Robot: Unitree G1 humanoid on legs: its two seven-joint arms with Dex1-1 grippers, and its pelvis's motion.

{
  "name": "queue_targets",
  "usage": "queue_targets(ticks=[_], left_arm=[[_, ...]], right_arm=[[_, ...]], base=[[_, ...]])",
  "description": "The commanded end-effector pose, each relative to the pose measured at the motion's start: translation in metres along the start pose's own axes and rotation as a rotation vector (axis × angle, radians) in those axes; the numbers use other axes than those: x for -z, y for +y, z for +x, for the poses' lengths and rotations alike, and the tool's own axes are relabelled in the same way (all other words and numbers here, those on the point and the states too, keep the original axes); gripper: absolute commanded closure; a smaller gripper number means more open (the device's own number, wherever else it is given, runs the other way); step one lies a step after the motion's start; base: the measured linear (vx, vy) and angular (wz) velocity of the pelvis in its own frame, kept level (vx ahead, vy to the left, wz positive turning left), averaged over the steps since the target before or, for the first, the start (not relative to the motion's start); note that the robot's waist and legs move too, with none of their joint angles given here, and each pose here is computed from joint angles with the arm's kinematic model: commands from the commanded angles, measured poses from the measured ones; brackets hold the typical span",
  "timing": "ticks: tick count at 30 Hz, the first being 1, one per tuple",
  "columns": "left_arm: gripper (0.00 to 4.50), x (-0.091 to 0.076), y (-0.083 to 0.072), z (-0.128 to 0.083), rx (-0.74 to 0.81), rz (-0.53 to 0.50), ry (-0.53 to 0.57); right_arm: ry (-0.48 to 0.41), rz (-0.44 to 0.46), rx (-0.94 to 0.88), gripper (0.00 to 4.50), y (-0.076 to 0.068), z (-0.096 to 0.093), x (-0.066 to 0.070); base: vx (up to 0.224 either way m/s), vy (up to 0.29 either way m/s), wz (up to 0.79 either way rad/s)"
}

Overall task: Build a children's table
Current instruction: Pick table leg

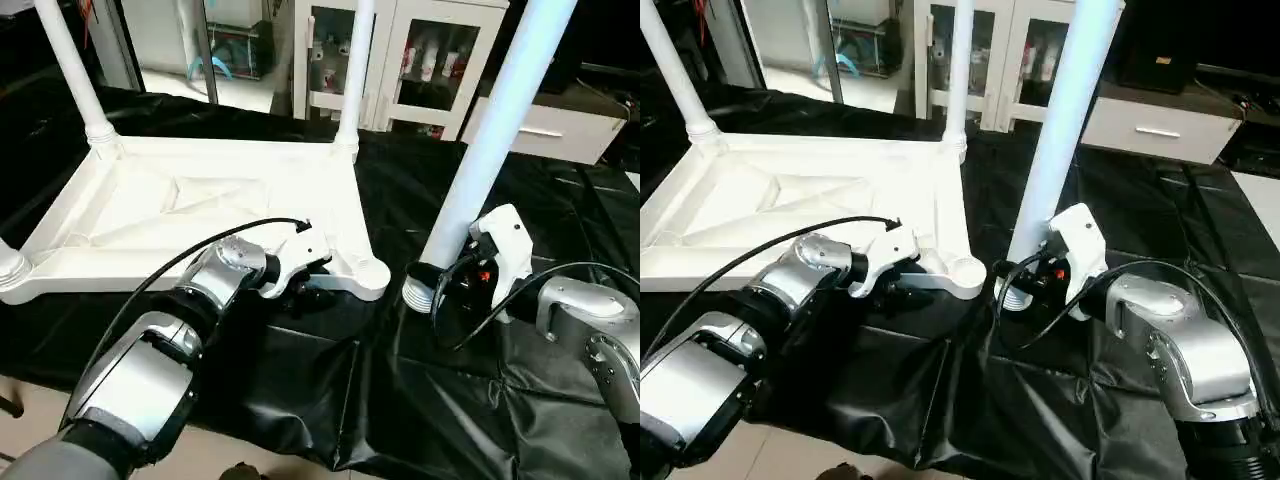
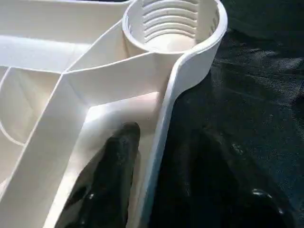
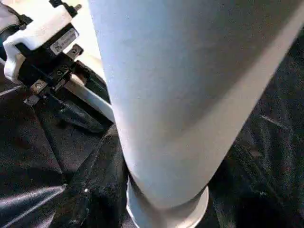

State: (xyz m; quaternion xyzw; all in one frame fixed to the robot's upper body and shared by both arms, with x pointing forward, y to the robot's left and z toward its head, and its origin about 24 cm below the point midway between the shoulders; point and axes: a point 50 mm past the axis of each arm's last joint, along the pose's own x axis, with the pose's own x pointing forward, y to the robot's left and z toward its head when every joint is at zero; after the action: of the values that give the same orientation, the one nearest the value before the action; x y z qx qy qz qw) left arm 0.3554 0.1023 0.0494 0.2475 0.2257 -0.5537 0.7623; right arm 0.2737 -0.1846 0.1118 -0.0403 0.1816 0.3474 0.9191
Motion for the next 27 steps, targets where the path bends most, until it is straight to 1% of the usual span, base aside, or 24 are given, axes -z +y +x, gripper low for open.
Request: queue_targets(ticks=[1,4,5,8,15,20,22,24,27], left_arm=[[2.57,-0.006,0.003,-0.001,-0.001,0.013,-0.011],[2.83,-0.006,0.003,-0.001,0.007,0.006,-0.015],[3.01,-0.005,0.003,-0.001,0.012,0.008,-0.007],[3.1,-0.004,0.003,-0.001,0.016,0.024,0.008],[3.57,-0.004,0.006,-0.003,0.016,0.024,0.023],[3.69,-0.003,0.008,-0.006,0.011,0.013,0.04],[3.72,0.001,0.006,-0.005,0.013,-0.018,0.049],[3.72,0.003,0.006,-0.005,0.013,-0.028,0.052],[3.75,0.018,-0.003,-0.005,0.038,-0.075,0.084]], right_arm=[[-0.007,-0.011,0.006,2.61,-0.002,-0.004,-0.004],[-0.008,-0.012,0.005,2.61,-0.002,-0.004,-0.005],[-0.008,-0.013,0.005,2.61,-0.002,-0.003,-0.005],[-0.008,-0.013,0.004,2.61,-0.001,-0.003,-0.005],[-0.011,-0.015,0.0,2.61,-0.001,-0.003,-0.006],[-0.016,-0.017,0.001,2.61,-0.001,-0.002,-0.006],[-0.023,-0.014,0.004,2.61,0.0,-0.002,-0.006],[-0.026,-0.013,0.005,2.61,0.0,-0.002,-0.006],[-0.049,0.011,0.018,2.61,0.002,-0.002,-0.005]], base=[[0.0,0.0,0.0],[0.0,0.0,0.0],[0.0,0.0,0.0],[0.0,0.0,0.0],[0.0,0.0,0.0],[0.0,0.0,0.0],[0.0,0.0,0.0],[0.0,0.0,0.0],[0.0,0.0,0.0]])
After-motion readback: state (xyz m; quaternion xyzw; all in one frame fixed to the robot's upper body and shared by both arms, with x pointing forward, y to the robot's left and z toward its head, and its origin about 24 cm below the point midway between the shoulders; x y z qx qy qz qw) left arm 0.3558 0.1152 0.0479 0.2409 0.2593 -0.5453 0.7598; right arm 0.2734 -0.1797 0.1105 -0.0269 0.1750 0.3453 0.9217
